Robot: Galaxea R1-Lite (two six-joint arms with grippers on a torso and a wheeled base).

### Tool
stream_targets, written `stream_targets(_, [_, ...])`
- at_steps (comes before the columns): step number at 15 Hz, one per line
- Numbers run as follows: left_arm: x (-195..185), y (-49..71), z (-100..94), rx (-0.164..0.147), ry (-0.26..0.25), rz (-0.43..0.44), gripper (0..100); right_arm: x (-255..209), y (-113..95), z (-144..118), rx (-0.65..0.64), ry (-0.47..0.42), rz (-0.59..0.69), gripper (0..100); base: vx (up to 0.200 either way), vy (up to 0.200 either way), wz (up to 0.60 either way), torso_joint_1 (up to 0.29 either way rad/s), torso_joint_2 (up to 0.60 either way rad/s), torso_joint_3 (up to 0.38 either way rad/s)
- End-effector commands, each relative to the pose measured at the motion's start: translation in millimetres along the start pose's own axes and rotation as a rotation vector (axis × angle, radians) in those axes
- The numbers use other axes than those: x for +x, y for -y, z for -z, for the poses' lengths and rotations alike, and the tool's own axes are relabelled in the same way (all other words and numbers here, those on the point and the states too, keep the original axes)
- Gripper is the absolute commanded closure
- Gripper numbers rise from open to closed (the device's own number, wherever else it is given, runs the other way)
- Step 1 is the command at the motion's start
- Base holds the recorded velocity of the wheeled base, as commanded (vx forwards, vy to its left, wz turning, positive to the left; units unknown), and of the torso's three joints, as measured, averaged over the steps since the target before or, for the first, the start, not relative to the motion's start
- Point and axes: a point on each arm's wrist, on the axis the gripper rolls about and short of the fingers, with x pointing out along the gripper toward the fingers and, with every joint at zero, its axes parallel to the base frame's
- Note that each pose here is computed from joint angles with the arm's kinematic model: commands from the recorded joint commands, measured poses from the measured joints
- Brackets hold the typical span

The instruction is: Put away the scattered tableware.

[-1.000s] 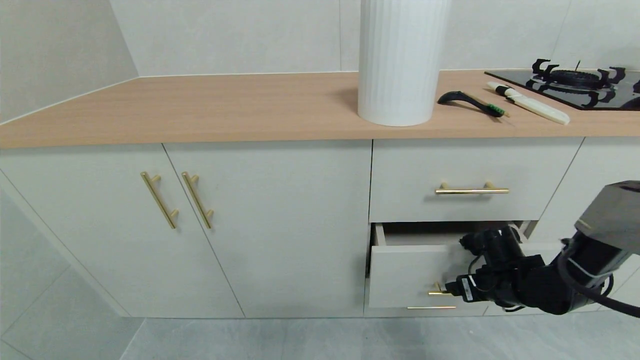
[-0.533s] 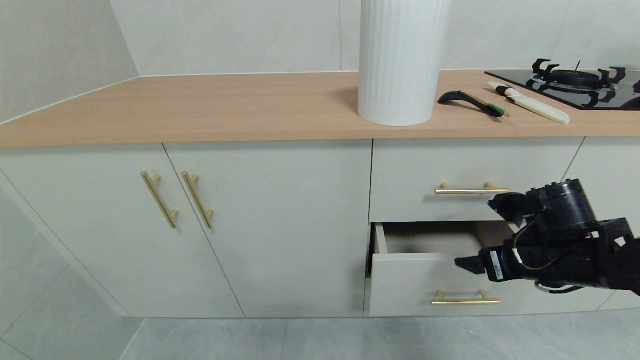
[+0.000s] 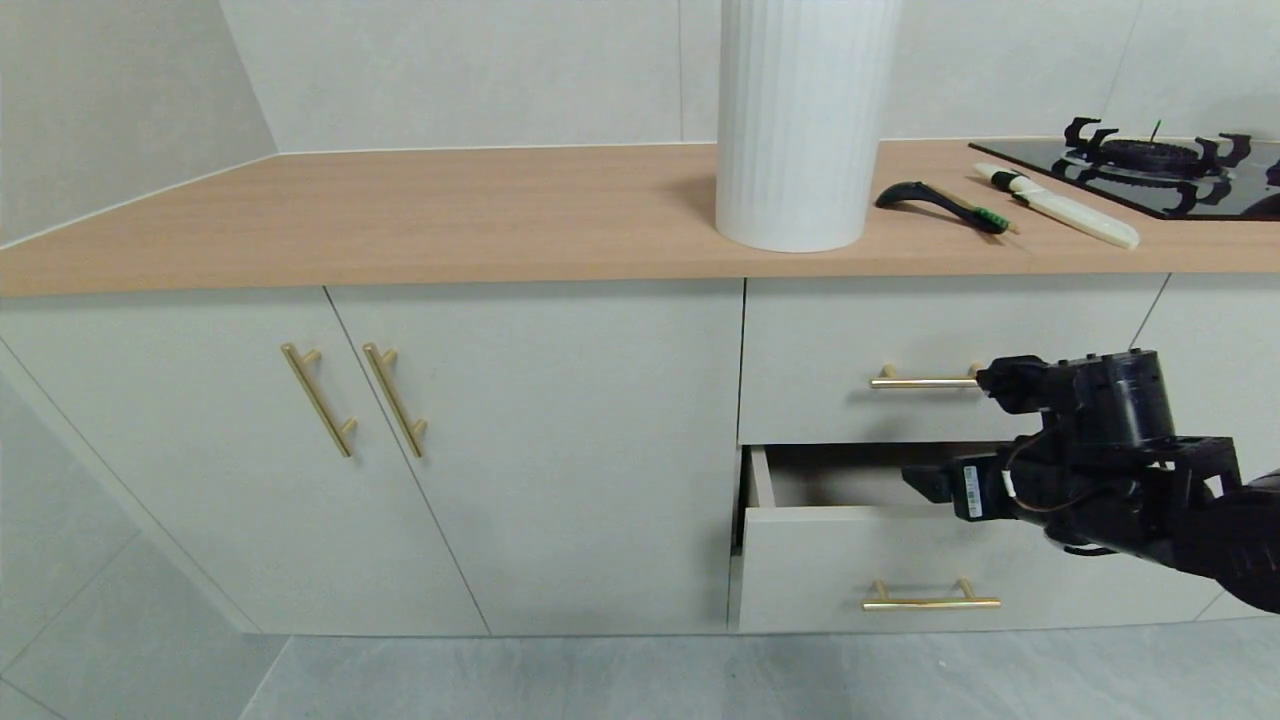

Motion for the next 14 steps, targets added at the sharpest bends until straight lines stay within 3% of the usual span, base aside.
stream_targets(1, [0.0,0.0,0.0,0.0,0.0,0.0,0,28.7,-4.0,17.1,-0.006,-0.046,0.021,0,0.0,0.0,0.0,0.0,0.0,0.0])
stream_targets(6, [0.0,0.0,0.0,0.0,0.0,0.0,0,62.0,-7.8,32.5,-0.003,-0.011,0.087,0,0.0,0.0,0.0,0.0,0.0,0.0])
stream_targets(14, [0.0,0.0,0.0,0.0,0.0,0.0,0,47.5,-5.6,32.8,-0.021,-0.066,0.078,0,0.0,0.0,0.0,0.0,0.0,0.0])
